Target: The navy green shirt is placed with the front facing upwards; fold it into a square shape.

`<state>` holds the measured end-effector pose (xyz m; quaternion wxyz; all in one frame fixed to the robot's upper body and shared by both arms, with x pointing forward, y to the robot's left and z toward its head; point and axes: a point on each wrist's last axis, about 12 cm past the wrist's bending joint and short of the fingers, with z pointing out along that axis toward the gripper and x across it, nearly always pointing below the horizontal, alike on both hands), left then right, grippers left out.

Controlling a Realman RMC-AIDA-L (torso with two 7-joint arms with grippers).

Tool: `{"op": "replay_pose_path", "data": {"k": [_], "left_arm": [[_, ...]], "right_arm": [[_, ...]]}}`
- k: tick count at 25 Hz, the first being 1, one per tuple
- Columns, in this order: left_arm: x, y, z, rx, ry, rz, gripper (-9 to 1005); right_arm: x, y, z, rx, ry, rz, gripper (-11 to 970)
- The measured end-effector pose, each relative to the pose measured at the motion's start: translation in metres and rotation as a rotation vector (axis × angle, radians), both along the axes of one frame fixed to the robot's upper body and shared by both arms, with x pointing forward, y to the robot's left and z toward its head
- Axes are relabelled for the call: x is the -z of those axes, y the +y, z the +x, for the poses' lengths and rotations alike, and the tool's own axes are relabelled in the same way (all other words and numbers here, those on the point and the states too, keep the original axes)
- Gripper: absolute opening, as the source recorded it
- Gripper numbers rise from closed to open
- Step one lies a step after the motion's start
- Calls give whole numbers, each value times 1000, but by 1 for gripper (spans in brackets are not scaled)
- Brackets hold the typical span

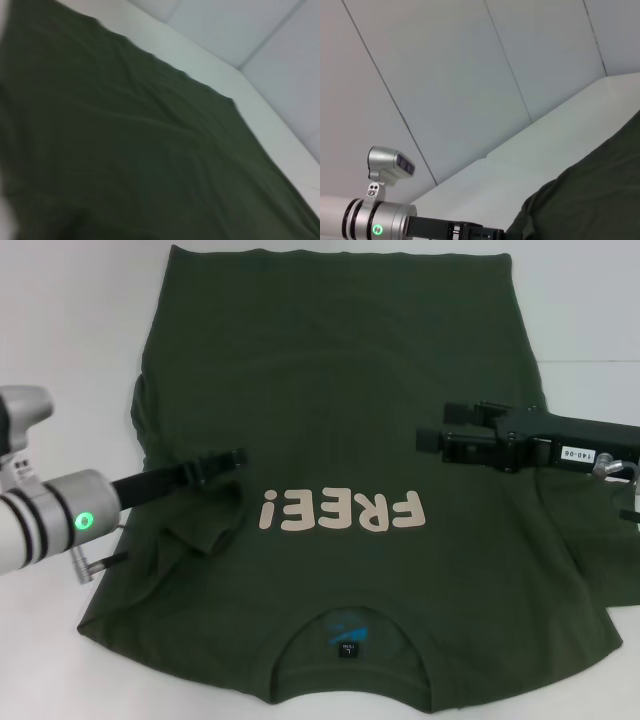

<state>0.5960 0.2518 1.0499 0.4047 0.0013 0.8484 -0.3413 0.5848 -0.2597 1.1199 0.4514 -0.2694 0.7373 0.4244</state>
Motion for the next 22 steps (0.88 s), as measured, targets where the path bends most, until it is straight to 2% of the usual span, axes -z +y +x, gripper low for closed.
{"op": "replay_pose_path", "data": {"k": [4, 5, 8, 14, 19, 22], "left_arm": [[-5, -14, 4, 52, -5, -7, 842], [-9, -21, 5, 95, -12, -27, 843], [-13, -22, 3, 126, -24, -63, 843], [-16, 2, -10, 92, -55, -99, 843], [-11, 25, -23, 35, -59, -85, 842], [-7, 31, -29, 29, -63, -59, 842]], "right_arm": [[1, -2, -1, 8, 0, 1, 894], [1, -3, -1, 9, 0, 0, 894], [2, -3, -1, 11, -1, -1, 894], [3, -4, -1, 14, -1, -6, 894], [3, -4, -1, 13, -1, -8, 894], [3, -3, -1, 8, -1, -9, 894]]}}
